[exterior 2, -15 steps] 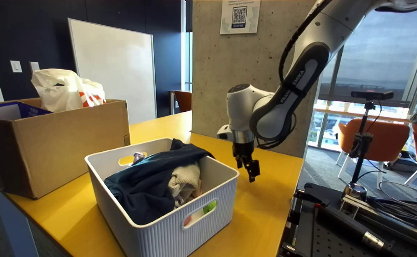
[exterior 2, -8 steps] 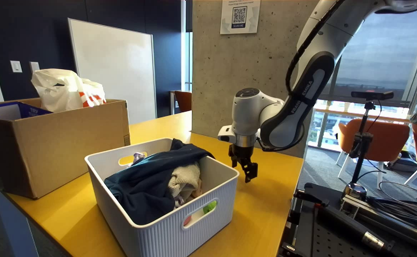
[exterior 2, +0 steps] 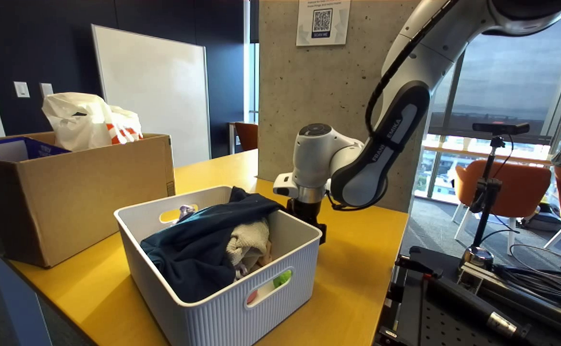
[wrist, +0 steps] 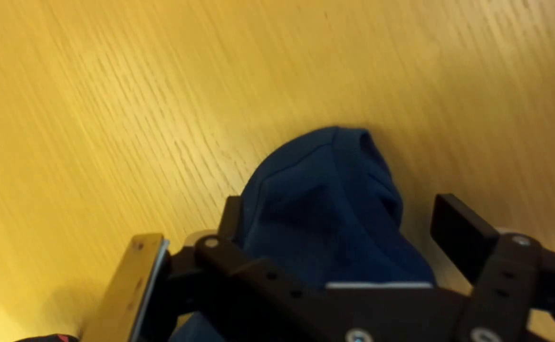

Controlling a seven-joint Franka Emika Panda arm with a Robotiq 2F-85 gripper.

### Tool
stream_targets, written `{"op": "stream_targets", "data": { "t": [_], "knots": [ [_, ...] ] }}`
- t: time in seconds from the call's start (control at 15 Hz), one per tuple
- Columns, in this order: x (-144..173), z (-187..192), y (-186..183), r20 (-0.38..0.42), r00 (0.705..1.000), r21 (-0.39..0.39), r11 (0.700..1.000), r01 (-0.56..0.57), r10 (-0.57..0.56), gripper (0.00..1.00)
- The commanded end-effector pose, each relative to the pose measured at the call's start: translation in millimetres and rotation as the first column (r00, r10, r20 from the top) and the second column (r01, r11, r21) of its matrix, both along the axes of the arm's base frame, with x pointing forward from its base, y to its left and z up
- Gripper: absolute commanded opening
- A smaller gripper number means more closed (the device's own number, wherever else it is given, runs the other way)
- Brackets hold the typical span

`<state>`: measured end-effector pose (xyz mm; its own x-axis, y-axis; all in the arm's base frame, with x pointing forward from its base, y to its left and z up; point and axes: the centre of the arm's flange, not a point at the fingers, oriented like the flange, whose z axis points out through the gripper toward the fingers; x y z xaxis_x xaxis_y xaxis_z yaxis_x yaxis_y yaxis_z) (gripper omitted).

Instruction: Fold the t-shirt then put it in the storage container.

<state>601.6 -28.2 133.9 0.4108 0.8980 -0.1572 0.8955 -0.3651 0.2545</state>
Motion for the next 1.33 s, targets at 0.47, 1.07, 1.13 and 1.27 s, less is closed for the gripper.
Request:
{"op": "stream_targets", "data": {
  "t": [0.47, 1.07, 1.13, 1.27],
  "knots": [
    [4.4, -18.5, 0.2, -0.019, 0.999, 0.014, 0.999, -0.049, 0.049, 0.28],
    [22.9, 41.0, -11.8, 0.024, 0.994, 0.005, 0.994, 0.110, -0.110, 0.01],
    [22.7, 52.9, -14.5, 0.032, 0.991, 0.000, 0.991, 0.133, -0.133, 0.01],
    [15.7, 83.9, -22.8, 0.063, 0.980, -0.009, 0.982, 0.188, -0.187, 0.01]
  ]
}}
